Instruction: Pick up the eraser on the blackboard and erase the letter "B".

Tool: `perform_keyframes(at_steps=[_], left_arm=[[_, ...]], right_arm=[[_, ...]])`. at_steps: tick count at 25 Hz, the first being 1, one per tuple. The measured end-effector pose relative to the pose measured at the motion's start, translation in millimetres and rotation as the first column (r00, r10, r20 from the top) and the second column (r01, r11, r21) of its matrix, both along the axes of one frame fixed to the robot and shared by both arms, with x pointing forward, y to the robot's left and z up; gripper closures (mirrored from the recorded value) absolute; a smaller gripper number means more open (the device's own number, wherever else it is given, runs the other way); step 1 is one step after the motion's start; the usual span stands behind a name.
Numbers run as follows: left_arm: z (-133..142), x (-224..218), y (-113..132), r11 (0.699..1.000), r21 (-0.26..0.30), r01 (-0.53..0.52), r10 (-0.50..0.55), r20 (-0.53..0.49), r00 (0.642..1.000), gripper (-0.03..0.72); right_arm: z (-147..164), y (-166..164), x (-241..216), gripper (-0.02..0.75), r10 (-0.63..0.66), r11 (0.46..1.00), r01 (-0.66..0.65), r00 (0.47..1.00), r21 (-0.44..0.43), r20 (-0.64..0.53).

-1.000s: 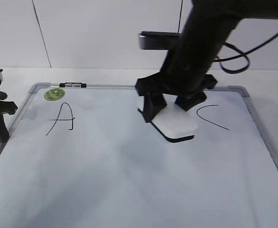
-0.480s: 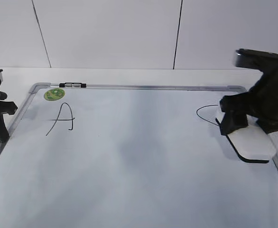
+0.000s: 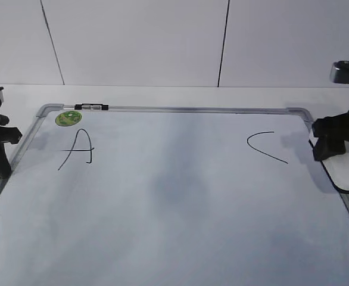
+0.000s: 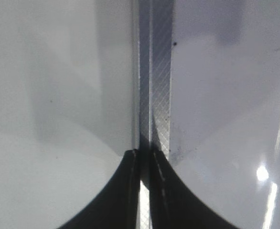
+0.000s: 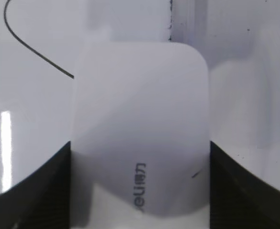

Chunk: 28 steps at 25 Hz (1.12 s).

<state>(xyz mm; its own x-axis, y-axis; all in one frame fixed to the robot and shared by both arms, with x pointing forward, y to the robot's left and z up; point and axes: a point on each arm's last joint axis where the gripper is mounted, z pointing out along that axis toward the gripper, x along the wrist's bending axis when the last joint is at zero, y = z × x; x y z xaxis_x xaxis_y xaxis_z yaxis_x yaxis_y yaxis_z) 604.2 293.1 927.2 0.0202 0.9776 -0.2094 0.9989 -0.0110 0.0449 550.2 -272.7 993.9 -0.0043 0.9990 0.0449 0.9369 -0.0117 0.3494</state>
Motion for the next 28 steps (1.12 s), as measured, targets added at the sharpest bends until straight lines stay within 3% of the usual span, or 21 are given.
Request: perform_keyframes(at_steps=[10, 28], left_arm=[[0.0, -0.4, -0.1, 1.000, -0.001, 0.001, -0.001, -0.004, 1.000, 0.674], [0.0, -0.6, -0.1, 1.000, -0.001, 0.001, -0.001, -0.006, 1.000, 0.674]], right_arm=[[-17.0, -1.0, 16.8, 0.196, 0.009, 1.000, -0.008, 0.998, -0.017, 0.063], [-45.0, 1.3, 23.7, 0.196, -0.003, 1.000, 0.003, 1.000, 0.003, -0.007]])
